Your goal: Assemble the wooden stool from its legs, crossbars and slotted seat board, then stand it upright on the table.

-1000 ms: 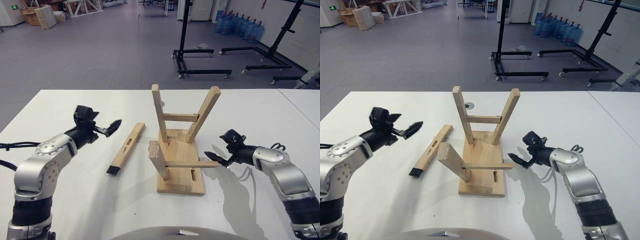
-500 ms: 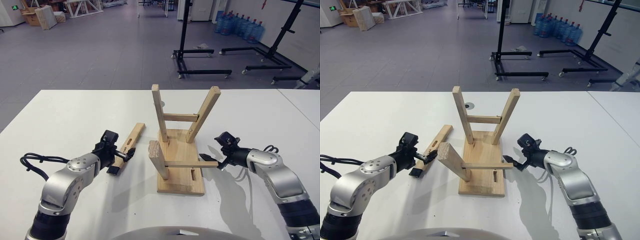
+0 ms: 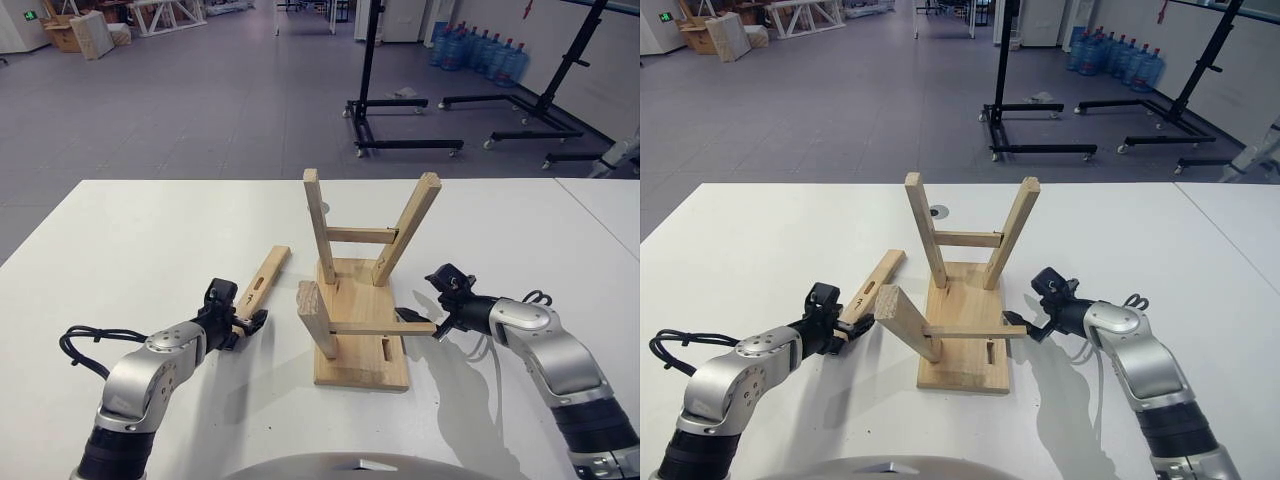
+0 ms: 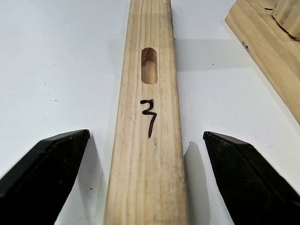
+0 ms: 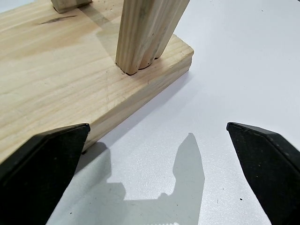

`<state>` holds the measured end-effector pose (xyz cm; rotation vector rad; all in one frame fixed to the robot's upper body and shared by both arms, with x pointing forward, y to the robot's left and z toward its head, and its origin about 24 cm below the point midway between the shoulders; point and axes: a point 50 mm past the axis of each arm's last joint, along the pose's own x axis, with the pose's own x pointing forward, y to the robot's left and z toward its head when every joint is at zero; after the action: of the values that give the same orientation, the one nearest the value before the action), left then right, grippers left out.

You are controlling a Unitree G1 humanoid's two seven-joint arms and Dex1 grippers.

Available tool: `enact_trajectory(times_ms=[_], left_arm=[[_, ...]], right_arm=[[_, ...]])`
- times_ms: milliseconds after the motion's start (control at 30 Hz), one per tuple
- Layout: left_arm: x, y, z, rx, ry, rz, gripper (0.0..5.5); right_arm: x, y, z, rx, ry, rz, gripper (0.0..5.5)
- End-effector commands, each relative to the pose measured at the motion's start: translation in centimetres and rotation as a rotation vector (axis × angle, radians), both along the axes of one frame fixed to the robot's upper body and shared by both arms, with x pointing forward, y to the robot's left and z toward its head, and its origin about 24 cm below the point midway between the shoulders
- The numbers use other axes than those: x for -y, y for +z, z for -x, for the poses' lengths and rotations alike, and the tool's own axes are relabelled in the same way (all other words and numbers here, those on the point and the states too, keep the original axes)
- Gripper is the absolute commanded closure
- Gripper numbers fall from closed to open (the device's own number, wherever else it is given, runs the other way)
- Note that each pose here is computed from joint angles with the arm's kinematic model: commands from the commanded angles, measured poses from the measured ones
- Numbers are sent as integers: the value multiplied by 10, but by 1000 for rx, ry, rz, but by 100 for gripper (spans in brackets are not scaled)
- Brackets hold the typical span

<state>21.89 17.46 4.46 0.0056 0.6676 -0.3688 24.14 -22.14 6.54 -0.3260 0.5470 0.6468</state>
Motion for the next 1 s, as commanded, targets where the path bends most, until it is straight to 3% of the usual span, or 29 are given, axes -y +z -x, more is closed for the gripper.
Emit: enact_trajectory(times_ms=[33, 467, 633, 733, 833, 933, 1000], left_arm=[[0, -2, -1, -9, -9, -10, 162], [-13, -20, 6, -92, -38, -136, 344], [-16, -10, -4, -29, -19, -122, 345], [-23, 18, -21, 98, -5, -73, 345], [-37, 69, -44, 289, 17, 25, 345], [-45, 158, -59, 606, -39, 208, 345], [-42, 199, -55, 735, -123, 352, 345]], right_arm=[[-1, 1, -3, 6, -2, 2, 10], [-4, 2, -5, 7, -5, -6, 10], [-3, 4, -6, 8, -9, -28, 10], [8, 10, -8, 16, -47, -54, 10], [31, 25, -17, 64, -133, -55, 10], [53, 88, -48, 303, -302, -181, 10], [52, 130, -60, 396, -318, -334, 10]])
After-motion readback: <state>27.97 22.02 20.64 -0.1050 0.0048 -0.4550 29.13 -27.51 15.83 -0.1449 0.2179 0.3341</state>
